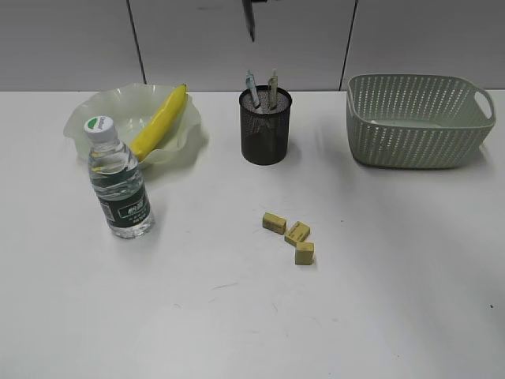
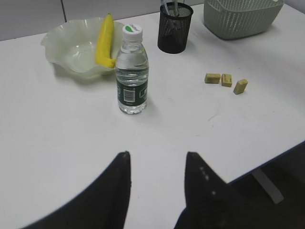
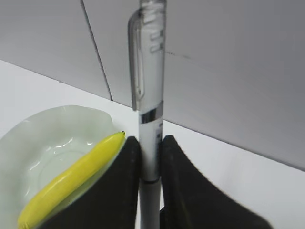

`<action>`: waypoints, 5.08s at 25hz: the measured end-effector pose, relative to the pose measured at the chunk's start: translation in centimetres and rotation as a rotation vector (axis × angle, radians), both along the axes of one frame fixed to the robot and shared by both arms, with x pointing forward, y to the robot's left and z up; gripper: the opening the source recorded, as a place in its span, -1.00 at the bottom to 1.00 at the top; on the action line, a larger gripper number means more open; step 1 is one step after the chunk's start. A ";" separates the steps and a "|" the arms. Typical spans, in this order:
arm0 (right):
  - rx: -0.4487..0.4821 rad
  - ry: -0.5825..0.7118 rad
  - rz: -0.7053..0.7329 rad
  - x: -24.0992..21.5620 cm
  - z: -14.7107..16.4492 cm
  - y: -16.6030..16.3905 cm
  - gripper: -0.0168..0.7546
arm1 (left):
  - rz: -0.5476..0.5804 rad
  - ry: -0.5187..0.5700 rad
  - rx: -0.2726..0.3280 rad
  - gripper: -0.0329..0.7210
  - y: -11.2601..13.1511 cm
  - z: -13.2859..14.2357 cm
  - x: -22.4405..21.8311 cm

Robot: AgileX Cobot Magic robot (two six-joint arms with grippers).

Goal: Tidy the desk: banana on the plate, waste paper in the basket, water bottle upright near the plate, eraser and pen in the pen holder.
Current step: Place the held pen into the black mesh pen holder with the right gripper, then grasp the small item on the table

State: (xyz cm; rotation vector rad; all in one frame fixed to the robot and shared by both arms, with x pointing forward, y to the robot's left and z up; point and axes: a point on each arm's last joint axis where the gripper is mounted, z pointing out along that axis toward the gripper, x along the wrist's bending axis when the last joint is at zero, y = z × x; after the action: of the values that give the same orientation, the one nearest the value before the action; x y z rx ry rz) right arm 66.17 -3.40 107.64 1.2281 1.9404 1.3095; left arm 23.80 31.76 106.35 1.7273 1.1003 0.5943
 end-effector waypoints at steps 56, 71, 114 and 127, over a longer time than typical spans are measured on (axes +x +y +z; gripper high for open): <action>-0.379 0.414 -0.088 -4.6 -0.8 -5.4 0.21 | 0.001 0.000 0.001 -0.15 0.0 0.0 0.0; -0.372 0.366 -0.023 -20.3 11.3 -14.4 0.21 | 0.001 -0.001 0.001 -0.15 0.0 0.0 0.0; -0.083 -0.036 -0.008 -42.7 -2.0 -27.2 0.21 | -0.142 0.127 0.254 -0.15 -13.7 4.6 16.1; -0.083 -0.036 -0.008 -42.7 -2.0 -27.2 0.21 | -0.350 0.122 0.473 -0.03 -23.2 2.0 24.6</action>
State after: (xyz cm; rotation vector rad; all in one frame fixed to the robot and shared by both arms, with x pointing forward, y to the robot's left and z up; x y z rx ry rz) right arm 23.50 -30.62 105.63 1.1631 1.9421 1.2264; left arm 48.38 8.55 108.36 2.3295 0.7427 0.5604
